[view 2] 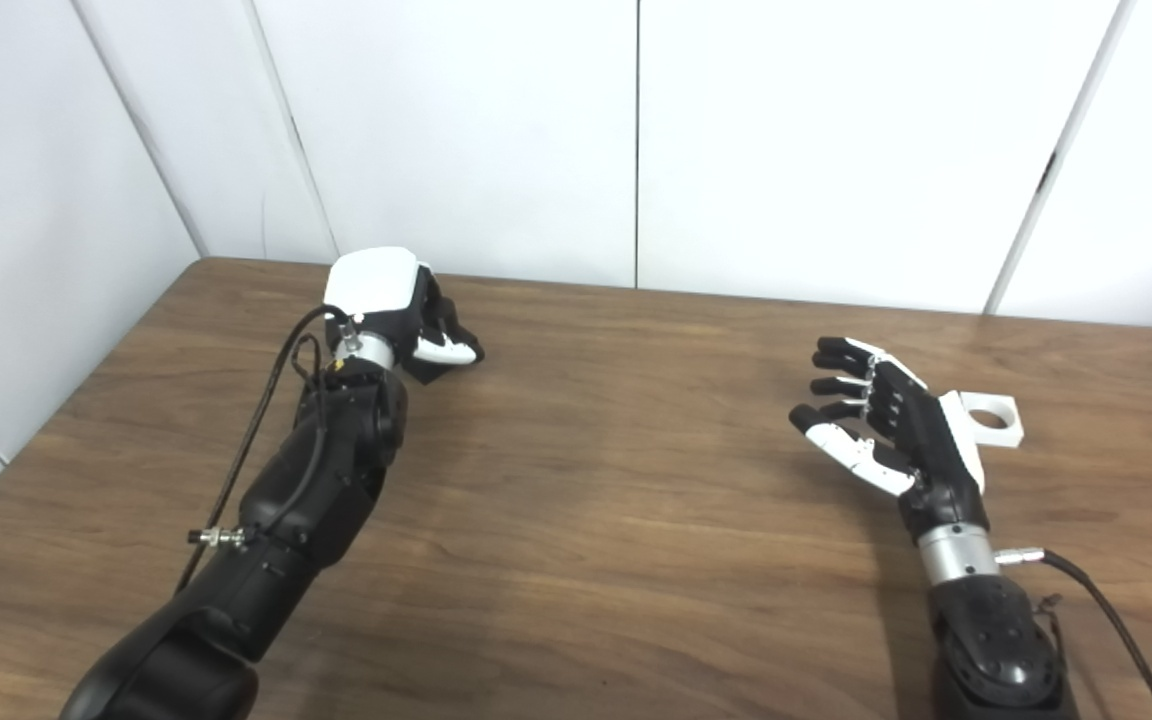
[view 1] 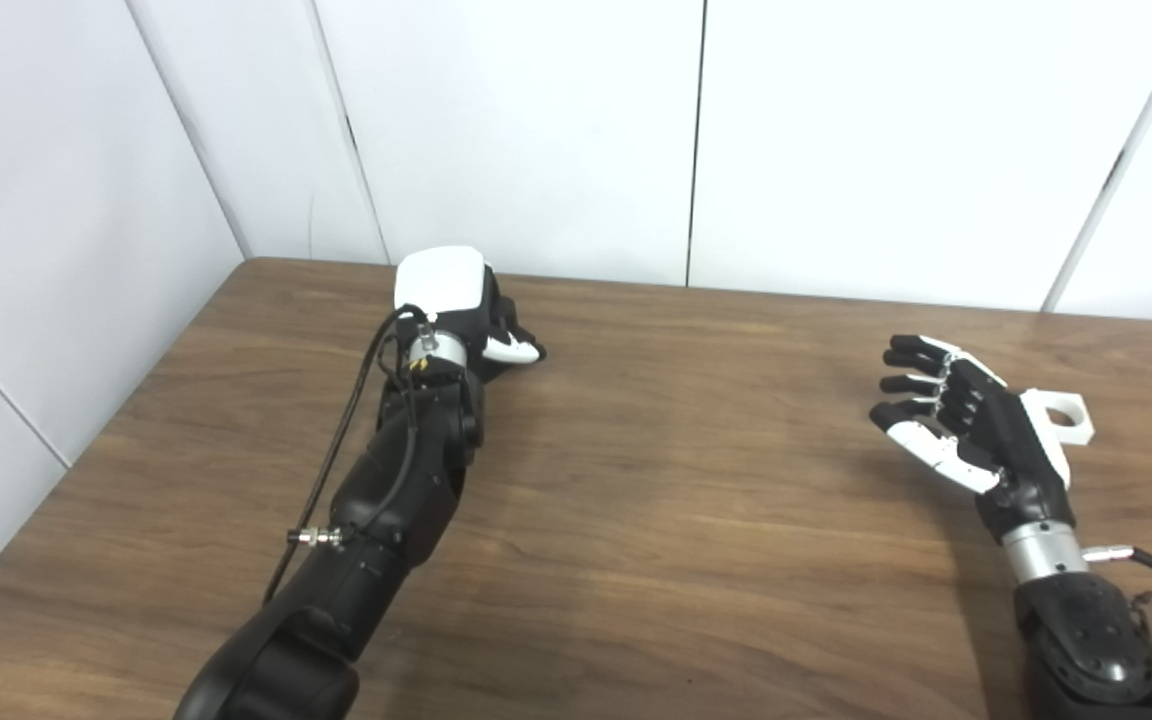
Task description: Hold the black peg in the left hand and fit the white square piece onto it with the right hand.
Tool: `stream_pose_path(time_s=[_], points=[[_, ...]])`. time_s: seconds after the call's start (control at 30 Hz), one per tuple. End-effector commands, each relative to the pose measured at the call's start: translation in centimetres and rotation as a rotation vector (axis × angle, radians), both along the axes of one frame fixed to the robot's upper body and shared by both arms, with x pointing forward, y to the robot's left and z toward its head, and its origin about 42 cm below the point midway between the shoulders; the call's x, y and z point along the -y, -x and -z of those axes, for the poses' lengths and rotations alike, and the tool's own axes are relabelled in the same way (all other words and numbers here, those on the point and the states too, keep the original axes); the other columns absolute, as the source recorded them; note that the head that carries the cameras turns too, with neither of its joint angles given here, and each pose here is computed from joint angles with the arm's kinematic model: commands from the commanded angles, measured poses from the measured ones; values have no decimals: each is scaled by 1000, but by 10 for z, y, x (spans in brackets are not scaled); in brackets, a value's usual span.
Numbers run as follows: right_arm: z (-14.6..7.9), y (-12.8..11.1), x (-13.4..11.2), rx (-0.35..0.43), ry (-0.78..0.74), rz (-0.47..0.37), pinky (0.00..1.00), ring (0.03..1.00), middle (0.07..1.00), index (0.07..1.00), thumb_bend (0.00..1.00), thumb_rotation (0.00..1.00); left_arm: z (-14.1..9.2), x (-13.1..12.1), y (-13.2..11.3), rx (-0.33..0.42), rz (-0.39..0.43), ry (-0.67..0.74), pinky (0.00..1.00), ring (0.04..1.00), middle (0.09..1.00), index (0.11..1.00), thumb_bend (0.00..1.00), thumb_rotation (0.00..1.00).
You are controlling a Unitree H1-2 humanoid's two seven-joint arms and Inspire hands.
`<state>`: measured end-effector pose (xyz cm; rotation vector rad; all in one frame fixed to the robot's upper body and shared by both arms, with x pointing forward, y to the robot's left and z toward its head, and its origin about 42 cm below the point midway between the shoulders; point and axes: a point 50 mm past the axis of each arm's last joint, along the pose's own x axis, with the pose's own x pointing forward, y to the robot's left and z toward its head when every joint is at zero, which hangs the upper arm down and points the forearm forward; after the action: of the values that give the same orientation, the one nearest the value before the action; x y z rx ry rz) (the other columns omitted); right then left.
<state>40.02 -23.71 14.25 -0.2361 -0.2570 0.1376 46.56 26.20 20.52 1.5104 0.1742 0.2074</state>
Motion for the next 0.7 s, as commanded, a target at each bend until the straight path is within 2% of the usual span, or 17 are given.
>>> stream_pose_path(time_s=[0.0, 0.67], points=[[-12, -2, -1, 52, -9, 2, 584, 684, 756, 755, 767, 383, -21, -7, -8, 60, -17, -40, 710, 865, 871, 673, 914, 483], [-12, 1, 2, 47, -15, 2, 592, 689, 754, 752, 764, 376, -16, -19, -9, 44, -41, -89, 731, 869, 874, 673, 890, 434]])
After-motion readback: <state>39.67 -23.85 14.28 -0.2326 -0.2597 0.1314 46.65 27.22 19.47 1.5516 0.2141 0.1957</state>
